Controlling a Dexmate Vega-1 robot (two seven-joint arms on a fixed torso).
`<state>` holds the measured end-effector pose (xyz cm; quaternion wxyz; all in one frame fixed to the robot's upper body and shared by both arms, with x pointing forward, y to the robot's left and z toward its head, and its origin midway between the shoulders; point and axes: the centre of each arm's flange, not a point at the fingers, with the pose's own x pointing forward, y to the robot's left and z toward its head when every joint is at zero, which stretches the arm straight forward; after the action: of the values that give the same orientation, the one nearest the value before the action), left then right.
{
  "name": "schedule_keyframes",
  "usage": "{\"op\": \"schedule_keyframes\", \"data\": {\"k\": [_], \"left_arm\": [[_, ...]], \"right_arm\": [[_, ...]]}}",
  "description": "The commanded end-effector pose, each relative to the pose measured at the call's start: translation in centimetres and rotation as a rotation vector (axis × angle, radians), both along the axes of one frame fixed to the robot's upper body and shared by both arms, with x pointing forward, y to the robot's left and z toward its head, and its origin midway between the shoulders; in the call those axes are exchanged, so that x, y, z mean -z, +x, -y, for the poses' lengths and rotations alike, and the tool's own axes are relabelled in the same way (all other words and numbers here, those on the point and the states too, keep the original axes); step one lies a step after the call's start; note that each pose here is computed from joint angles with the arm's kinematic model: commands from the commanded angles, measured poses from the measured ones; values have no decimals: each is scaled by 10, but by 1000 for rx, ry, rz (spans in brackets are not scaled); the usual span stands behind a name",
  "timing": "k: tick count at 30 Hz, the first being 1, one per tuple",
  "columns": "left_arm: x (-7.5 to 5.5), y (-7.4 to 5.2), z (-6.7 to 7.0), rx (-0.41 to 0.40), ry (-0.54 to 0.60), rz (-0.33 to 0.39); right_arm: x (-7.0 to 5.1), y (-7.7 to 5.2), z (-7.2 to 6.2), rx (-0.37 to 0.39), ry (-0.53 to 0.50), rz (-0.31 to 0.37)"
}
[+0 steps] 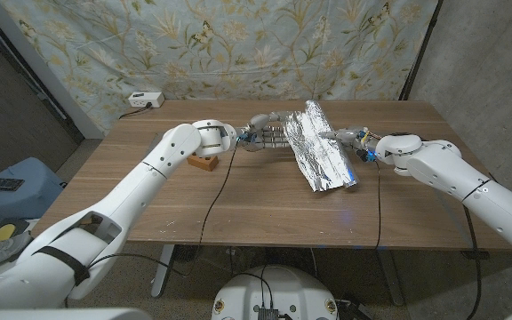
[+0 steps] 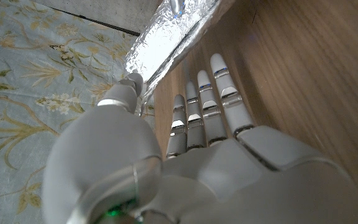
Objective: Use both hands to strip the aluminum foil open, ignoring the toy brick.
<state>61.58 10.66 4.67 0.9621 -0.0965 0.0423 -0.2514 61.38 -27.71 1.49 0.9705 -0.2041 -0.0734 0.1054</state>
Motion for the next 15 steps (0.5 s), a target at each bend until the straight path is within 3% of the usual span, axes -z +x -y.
{"op": "schedule_keyframes", "data": {"k": [1,15], "left_arm": [[-2,4,8,3,30,-6],[0,6,17,19,37,-22]], "right_arm": [[-4,-1,1,11,11,-18],[-11,-2,3,17,23,-46]]}}
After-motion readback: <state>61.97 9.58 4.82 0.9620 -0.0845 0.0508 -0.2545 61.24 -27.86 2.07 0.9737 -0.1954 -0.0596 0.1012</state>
